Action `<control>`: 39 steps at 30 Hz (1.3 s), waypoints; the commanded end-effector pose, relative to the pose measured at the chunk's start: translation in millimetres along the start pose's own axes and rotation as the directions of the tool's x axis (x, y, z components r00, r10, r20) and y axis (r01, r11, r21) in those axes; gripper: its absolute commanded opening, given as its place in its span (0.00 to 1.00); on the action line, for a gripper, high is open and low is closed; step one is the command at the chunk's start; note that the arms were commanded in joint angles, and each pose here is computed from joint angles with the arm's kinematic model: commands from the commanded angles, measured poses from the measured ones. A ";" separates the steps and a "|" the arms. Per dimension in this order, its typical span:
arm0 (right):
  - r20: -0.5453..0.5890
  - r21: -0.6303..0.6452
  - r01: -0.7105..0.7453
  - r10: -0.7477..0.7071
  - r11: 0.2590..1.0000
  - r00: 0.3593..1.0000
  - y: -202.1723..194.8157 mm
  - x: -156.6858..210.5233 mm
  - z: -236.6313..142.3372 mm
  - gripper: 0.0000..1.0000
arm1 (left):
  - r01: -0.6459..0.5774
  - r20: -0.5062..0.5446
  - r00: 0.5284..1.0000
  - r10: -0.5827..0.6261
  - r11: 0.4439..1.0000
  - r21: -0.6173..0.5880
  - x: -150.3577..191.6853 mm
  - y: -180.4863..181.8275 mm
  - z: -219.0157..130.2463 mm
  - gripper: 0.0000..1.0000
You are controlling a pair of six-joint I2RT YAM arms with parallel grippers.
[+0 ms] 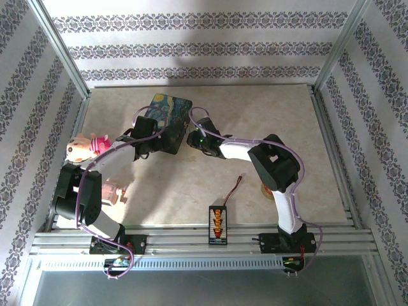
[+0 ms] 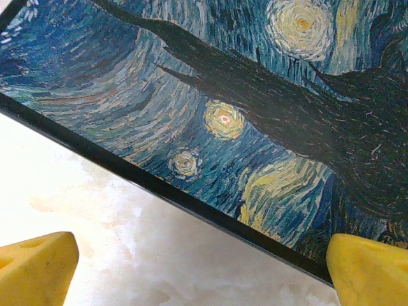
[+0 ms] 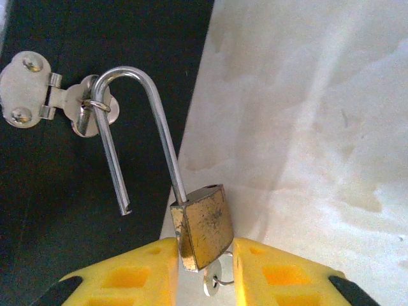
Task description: Unlock a padlock with a key
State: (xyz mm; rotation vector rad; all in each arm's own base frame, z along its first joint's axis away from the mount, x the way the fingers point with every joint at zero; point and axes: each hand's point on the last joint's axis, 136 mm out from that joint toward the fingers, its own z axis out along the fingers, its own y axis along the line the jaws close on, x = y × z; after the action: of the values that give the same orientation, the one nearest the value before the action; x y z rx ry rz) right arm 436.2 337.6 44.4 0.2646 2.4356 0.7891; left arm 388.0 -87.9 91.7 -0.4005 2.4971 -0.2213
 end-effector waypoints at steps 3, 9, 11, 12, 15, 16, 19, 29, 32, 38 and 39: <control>-0.022 0.058 0.091 -0.090 0.994 0.996 -4.4 -0.4 4.5 0.29 | -0.027 -0.122 0.992 0.015 0.995 -0.098 36.2 29.2 6.3 0.99; -0.050 0.060 0.131 -0.128 0.990 0.991 -1.8 1.4 8.0 0.29 | -0.026 -0.123 0.992 0.014 0.995 -0.100 36.7 29.8 5.9 0.99; -0.056 0.064 0.132 -0.129 0.989 0.990 -3.1 2.0 9.6 0.29 | -0.026 -0.123 0.992 0.013 0.995 -0.098 36.4 29.4 5.7 0.99; -0.058 0.064 0.134 -0.130 0.989 0.990 -2.8 2.0 10.0 0.29 | -0.025 -0.123 0.992 0.013 0.995 -0.099 36.4 29.6 5.6 0.99; -0.072 0.071 0.140 -0.135 0.988 0.988 -4.6 4.4 12.6 0.29 | -0.026 -0.122 0.992 0.014 0.995 -0.097 36.1 29.0 4.8 0.99; -0.076 0.071 0.140 -0.135 0.988 0.988 -4.8 4.8 13.6 0.29 | -0.028 -0.121 0.993 0.016 0.995 -0.096 35.7 28.6 4.4 0.99; -0.082 0.074 0.145 -0.139 0.987 0.987 -5.2 5.9 15.5 0.29 | -0.026 -0.119 0.993 0.014 0.995 -0.099 35.0 29.7 3.9 0.99; -0.084 0.088 0.187 -0.179 0.979 0.980 -7.9 2.9 16.7 0.05 | -0.029 -0.119 0.993 0.017 0.995 -0.099 34.4 29.0 2.9 0.99; -0.072 0.101 0.199 -0.193 0.975 0.979 -8.4 1.1 13.4 0.00 | -0.029 -0.118 0.993 0.017 0.995 -0.100 33.8 29.1 2.6 0.99; -0.028 0.120 0.182 -0.180 0.976 0.983 -9.2 -6.5 3.3 0.00 | -0.030 -0.120 0.993 0.018 0.994 -0.101 34.2 29.1 3.0 0.99; -0.022 0.114 0.173 -0.172 0.978 0.985 -8.0 -7.8 2.1 0.00 | -0.030 -0.119 0.993 0.018 0.994 -0.101 33.9 29.1 3.0 0.99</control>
State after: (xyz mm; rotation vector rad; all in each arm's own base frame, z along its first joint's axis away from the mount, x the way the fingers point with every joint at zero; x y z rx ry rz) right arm 437.7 345.3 31.2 0.0319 2.5145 0.6396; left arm 388.0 -87.9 91.8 -0.4005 2.4971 -0.2213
